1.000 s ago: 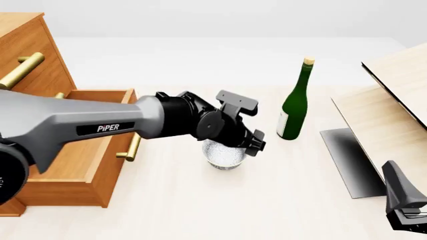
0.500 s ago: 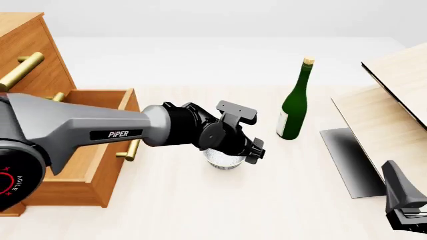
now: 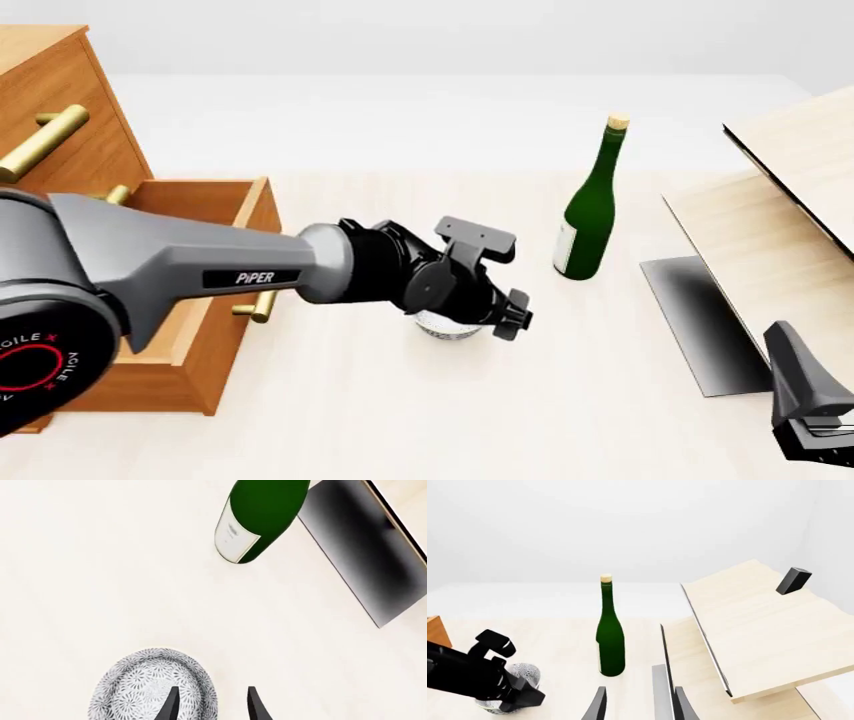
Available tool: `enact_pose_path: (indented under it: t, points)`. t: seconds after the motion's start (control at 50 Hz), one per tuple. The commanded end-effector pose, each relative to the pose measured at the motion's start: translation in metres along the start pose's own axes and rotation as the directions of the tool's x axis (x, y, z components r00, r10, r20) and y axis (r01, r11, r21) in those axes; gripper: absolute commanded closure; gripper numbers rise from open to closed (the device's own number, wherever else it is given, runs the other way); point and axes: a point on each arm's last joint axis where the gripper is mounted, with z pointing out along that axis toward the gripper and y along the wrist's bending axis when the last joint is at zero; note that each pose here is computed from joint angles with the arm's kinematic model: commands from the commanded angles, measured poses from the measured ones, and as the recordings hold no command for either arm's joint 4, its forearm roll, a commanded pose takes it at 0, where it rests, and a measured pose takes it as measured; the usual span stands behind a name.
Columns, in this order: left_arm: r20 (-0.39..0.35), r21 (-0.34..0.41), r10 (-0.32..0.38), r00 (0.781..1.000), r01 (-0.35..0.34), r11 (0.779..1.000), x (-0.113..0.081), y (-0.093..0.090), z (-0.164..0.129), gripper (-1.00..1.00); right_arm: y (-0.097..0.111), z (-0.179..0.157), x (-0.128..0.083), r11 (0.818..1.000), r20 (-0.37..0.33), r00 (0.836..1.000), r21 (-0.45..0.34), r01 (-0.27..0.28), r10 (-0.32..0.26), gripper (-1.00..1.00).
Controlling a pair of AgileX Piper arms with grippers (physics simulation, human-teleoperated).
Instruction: Put the bowl in the bottom drawer of the cabinet.
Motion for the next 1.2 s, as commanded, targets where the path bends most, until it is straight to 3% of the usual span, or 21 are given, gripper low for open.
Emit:
enact_pose_path:
  t: [0.02, 0.2, 0.8, 0.82, 1.2]
  points:
    - [-0.01, 0.001, -0.011, 1.0, 0.011, 1.0, 0.004, -0.001, 0.006, -1.0, 0.0, 0.0, 0.0, 1.0, 0.0, 1.0, 0.0, 0.0, 0.0, -1.0]
    - [-0.016, 0.007, -0.015, 1.0, 0.015, 1.0, 0.009, -0.006, 0.011, -1.0, 0.0, 0.0, 0.0, 1.0, 0.0, 1.0, 0.0, 0.0, 0.0, -1.0]
    - [-0.029, -0.011, -0.041, 0.999, 0.041, 0.999, 0.016, 0.005, 0.024, -1.0, 0.0, 0.0, 0.0, 1.0, 0.0, 1.0, 0.0, 0.0, 0.0, -1.0]
    - [-0.029, -0.01, -0.04, 0.999, 0.039, 0.999, 0.016, 0.005, 0.024, 1.0, 0.0, 0.0, 0.0, 1.0, 0.0, 1.0, 0.0, 0.0, 0.0, -1.0]
    - [0.02, 0.006, -0.006, 1.0, 0.006, 1.0, 0.008, 0.002, -0.002, 1.0, 0.0, 0.0, 0.0, 1.0, 0.0, 1.0, 0.0, 0.0, 0.0, -1.0]
